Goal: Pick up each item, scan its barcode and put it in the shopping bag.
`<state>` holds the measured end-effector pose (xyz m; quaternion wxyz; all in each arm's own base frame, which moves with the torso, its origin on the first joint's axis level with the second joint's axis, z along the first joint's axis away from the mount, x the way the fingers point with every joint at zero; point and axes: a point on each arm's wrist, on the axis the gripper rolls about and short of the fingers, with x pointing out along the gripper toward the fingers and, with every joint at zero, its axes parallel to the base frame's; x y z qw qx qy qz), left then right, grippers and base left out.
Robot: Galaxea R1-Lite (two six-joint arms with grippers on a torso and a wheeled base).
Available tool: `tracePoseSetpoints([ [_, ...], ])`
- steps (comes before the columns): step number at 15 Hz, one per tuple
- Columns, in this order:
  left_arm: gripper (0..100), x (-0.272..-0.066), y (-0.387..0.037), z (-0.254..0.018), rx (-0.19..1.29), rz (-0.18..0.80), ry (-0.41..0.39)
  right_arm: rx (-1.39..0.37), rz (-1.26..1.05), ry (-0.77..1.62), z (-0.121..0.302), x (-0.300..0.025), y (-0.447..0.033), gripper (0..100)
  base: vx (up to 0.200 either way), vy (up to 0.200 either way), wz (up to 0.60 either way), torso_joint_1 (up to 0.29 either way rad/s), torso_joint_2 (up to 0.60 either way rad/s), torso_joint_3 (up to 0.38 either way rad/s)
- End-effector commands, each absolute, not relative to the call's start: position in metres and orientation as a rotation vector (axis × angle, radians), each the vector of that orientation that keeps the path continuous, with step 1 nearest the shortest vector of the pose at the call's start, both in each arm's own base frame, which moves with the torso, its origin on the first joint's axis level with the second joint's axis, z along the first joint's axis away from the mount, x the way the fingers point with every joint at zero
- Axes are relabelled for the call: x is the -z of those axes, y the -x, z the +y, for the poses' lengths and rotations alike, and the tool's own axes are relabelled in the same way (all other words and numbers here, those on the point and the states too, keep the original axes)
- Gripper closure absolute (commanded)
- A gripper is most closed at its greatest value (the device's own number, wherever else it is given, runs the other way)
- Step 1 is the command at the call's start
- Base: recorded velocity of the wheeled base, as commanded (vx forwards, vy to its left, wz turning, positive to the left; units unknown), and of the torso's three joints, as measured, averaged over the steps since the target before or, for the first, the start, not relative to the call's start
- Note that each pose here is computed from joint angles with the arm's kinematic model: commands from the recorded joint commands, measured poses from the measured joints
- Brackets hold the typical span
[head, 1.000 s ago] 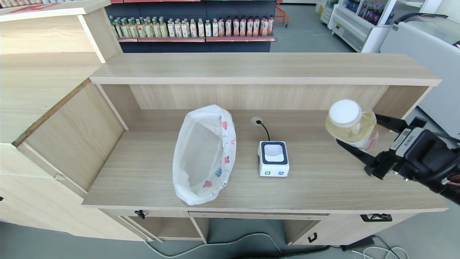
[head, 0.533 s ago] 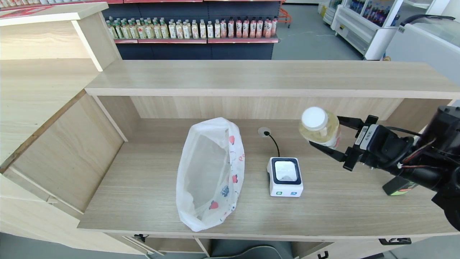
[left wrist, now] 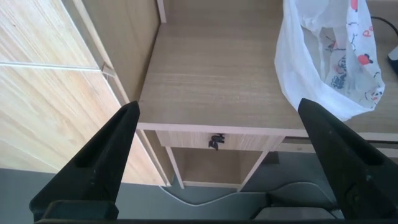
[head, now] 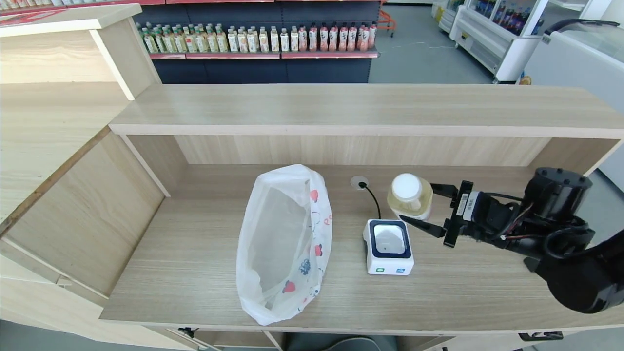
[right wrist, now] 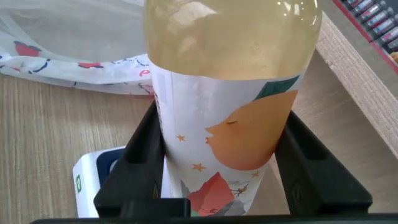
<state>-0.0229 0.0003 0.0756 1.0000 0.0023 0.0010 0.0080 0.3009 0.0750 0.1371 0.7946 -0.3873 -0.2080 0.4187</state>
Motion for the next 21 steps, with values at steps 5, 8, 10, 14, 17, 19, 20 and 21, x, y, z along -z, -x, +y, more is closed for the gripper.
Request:
tracePoseSetpoints([
  [5,0,-0.076,0.023,0.0,-0.017,0.002,-0.005,-0.966,-0.431,0.814,0.08,-0.083,-0.325,100,0.0,0.0,0.0,0.0,0.0,0.0],
  [8,0,-0.076,0.023,0.0,-0.017,0.002,-0.005,-0.962,-0.445,0.82,0.082,-0.081,-0.33,100,0.0,0.0,0.0,0.0,0.0,0.0],
  [10,0,-0.076,0.023,0.0,-0.017,0.002,-0.006,-0.954,-0.469,0.828,0.084,-0.083,-0.338,100,0.0,0.0,0.0,0.0,0.0,0.0],
  [14,0,-0.076,0.023,0.0,-0.017,0.002,-0.005,-0.974,-0.455,0.819,0.09,-0.072,-0.343,100,0.0,0.0,0.0,0.0,0.0,0.0],
  [17,0,-0.076,0.023,0.0,-0.017,0.002,-0.005,-0.976,-0.476,0.833,0.094,-0.072,-0.347,100,0.0,0.0,0.0,0.0,0.0,0.0],
  [19,0,-0.075,0.023,0.0,-0.017,0.003,-0.005,-0.975,-0.483,0.842,0.095,-0.071,-0.349,100,0.0,0.0,0.0,0.0,0.0,0.0],
  [20,0,-0.076,0.023,0.0,-0.017,0.002,-0.005,-0.973,-0.489,0.851,0.095,-0.071,-0.349,100,0.0,0.0,0.0,0.0,0.0,0.0],
  [21,0,-0.076,0.023,0.0,-0.017,0.002,-0.005,-0.973,-0.49,0.856,0.095,-0.071,-0.348,100,0.0,0.0,0.0,0.0,0.0,0.0],
])
